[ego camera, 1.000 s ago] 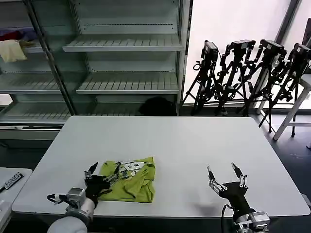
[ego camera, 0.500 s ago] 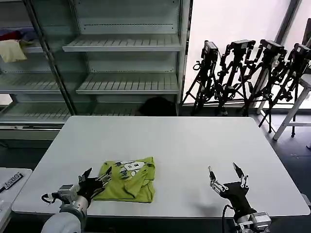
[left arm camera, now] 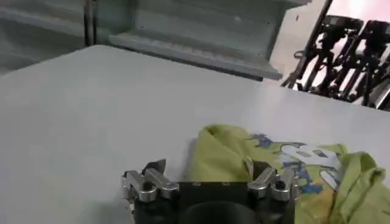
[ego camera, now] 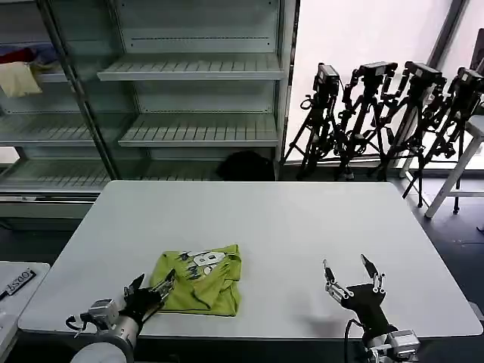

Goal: Fold and organize the clothes.

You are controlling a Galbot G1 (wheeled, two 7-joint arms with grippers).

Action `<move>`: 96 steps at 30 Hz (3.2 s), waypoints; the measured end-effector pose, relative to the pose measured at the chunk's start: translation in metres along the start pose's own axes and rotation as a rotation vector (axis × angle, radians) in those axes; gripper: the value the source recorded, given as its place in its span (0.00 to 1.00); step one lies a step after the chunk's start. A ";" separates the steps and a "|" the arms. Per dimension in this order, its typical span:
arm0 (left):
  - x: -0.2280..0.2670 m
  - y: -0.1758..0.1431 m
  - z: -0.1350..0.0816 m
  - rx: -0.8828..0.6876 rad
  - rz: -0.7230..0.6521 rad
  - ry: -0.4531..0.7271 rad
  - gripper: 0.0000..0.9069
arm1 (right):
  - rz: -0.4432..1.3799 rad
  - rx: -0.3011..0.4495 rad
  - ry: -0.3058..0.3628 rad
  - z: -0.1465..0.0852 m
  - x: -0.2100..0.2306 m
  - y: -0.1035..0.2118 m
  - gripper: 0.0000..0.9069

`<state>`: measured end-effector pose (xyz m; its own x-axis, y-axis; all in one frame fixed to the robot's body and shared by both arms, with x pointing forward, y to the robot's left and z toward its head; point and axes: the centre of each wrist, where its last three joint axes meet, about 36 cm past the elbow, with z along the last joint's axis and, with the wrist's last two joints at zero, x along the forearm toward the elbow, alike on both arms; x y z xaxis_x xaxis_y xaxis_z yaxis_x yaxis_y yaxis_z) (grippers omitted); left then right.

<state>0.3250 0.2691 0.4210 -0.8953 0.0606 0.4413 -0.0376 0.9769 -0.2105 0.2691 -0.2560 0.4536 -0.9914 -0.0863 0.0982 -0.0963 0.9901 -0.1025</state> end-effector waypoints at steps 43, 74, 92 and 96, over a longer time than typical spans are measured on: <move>-0.008 -0.026 0.017 -0.030 -0.030 -0.141 0.00 | -0.008 0.001 -0.015 -0.004 -0.002 0.001 1.00; -0.035 0.039 -0.040 -0.439 0.127 -0.227 0.00 | 0.000 -0.004 -0.022 -0.002 0.000 -0.001 1.00; -0.041 -0.057 -0.002 -0.479 0.301 -0.275 1.00 | -0.009 -0.012 -0.010 0.002 -0.002 0.004 1.00; -0.031 -0.069 -0.020 -0.485 0.290 -0.309 1.00 | -0.015 -0.010 -0.010 0.000 -0.002 0.005 1.00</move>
<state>0.3641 0.2038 0.4396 -0.9282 0.3453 0.1387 0.3656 0.9158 0.1663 0.2709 -0.2510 0.4531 -0.9908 -0.1019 0.0892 -0.1100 0.9897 -0.0917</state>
